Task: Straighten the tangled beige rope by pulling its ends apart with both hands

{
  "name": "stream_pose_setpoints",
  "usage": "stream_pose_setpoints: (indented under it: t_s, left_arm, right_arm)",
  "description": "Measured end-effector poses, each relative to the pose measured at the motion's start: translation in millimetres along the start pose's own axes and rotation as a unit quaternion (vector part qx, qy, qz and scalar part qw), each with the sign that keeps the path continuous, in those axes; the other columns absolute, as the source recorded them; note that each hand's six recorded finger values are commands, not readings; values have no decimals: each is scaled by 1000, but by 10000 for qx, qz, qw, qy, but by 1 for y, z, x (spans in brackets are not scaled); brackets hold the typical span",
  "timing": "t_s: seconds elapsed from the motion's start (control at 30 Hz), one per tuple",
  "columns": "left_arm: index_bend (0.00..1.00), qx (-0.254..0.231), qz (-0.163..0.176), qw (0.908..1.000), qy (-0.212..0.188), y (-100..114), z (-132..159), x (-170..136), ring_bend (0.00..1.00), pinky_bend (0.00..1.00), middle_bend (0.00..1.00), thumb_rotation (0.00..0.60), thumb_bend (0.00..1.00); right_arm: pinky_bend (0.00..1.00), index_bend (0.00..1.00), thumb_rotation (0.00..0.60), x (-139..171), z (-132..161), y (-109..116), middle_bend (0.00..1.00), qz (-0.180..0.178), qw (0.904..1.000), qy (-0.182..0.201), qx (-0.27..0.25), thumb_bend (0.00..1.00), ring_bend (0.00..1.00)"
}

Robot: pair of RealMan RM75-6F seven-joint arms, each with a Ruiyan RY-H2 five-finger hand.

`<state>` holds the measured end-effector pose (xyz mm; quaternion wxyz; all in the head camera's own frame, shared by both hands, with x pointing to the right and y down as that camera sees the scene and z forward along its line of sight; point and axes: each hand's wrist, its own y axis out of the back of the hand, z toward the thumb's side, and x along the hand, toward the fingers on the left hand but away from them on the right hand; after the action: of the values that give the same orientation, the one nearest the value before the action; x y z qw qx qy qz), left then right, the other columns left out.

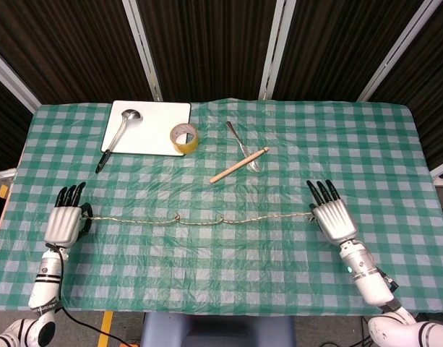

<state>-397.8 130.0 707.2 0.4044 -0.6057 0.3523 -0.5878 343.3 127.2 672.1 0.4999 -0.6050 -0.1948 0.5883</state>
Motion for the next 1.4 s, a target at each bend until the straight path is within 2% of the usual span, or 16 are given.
stream_pose_setpoints:
  t_s: [0.2,0.6,1.1,1.4]
  left_arm:
    - [646,-7,-36,9999,109,1,-9,1,0,74,30,600,528]
    - [642,145,-309,9994,90,-9,-12,4,0,74,30,600,520]
    - [637,177,-484,9987,29,-22,-5,6,0,74,30,600,513]
    - [615,177,-568,9982,-26,-30,1,8,0,75,30,600,505]
  right_arm:
    - [0,733,600,5,-33,-12,3,152,9994,-307,-20,612,0]
    - [0,736,600,15,-62,-35,3,362,9977,-572,79,612,0]
    - [0,735,600,18,-68,-51,3,577,9965,-607,69,612,0]
    - [0,631,600,15,-62,-66,3,788,9952,-571,114,611,0]
